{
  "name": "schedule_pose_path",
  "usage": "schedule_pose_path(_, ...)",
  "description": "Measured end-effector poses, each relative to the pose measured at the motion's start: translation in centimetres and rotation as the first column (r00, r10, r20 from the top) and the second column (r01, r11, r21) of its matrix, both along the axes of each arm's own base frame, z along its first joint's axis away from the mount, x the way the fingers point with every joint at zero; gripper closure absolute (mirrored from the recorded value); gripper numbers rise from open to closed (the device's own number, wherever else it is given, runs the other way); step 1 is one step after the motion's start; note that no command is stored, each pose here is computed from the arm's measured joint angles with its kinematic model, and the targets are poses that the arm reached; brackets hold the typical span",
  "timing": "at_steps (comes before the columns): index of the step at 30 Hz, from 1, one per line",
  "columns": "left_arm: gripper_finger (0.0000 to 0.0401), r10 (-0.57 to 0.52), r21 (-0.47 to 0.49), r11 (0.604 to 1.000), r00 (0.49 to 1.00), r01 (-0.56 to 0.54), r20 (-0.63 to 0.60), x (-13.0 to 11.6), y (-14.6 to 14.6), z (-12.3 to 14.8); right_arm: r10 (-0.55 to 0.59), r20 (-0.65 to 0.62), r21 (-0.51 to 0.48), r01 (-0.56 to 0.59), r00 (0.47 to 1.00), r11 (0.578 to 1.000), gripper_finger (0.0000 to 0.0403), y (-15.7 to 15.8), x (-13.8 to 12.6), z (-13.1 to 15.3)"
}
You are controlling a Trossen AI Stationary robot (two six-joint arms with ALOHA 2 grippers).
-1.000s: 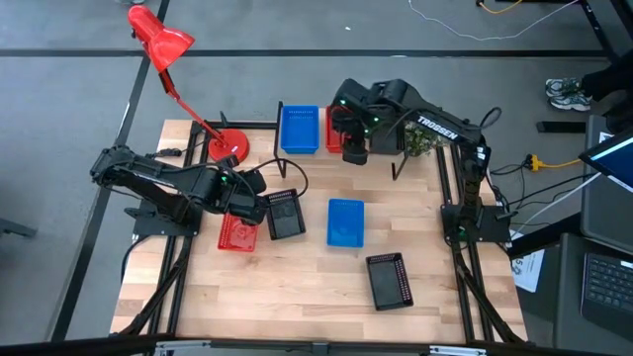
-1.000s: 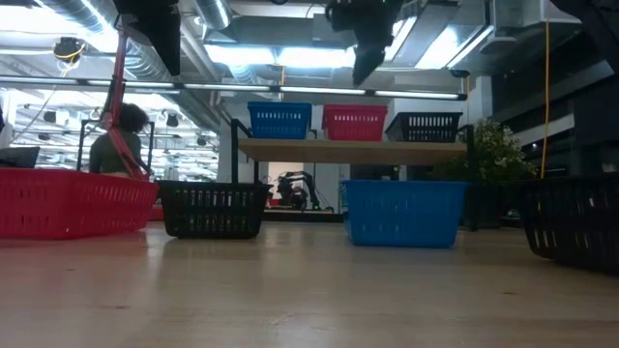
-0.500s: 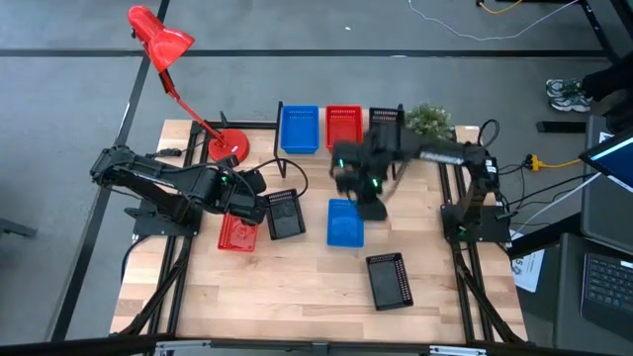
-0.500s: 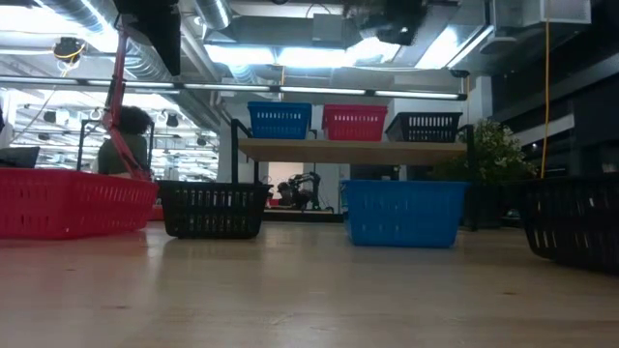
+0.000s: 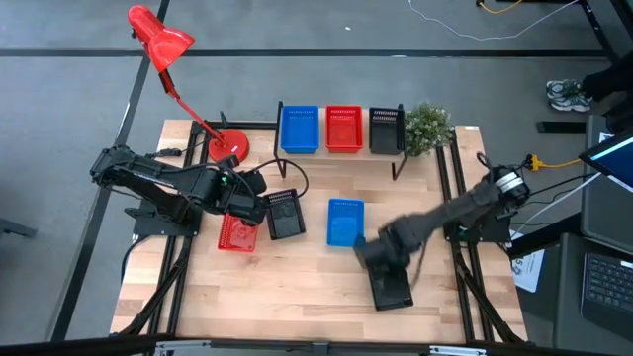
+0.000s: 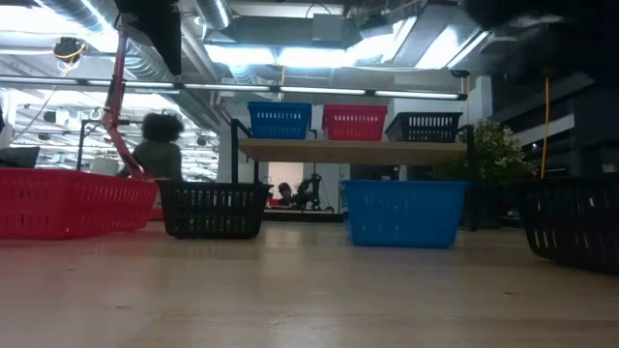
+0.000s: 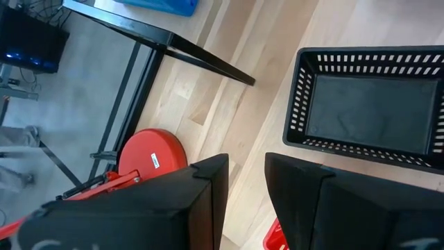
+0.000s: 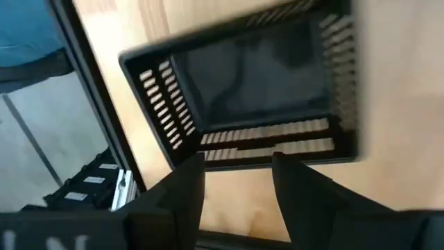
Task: Stack baskets on shelf by color
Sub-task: Stack the right black bin on top of the black bin on the shelf
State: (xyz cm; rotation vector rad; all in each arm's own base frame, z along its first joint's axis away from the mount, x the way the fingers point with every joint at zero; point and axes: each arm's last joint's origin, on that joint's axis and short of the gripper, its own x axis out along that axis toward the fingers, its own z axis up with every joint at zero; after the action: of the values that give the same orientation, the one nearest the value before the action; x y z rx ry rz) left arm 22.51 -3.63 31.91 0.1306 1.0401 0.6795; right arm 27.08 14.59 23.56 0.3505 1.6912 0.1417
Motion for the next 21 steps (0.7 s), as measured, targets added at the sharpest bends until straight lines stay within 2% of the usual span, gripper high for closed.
schedule_pose_path(5,0.0313,0.000,-0.004,1.000,1.000,0.000,0.015,0.1,0.0,0.0,0.003,-0.013,0.001,-0.003,1.000,1.000,0.0236,3.6,-2.5,-2.7)
schedule_pose_path(11,0.0313,0.000,-0.006,1.000,1.000,0.000,0.025,0.2,-0.1,0.1,0.008,0.137,-0.031,-0.004,0.991,1.000,0.0236,6.6,-4.1,-4.5)
schedule_pose_path(15,0.0313,0.000,-0.006,1.000,1.000,0.000,0.025,0.2,-0.1,0.0,0.019,0.196,-0.067,-0.005,0.980,0.998,0.0236,7.5,-5.0,-5.3)
schedule_pose_path(21,0.0313,0.000,-0.010,1.000,0.999,0.000,0.040,0.4,-0.1,0.1,0.014,0.196,-0.080,0.001,0.981,0.997,0.0236,7.6,-5.8,-6.3)
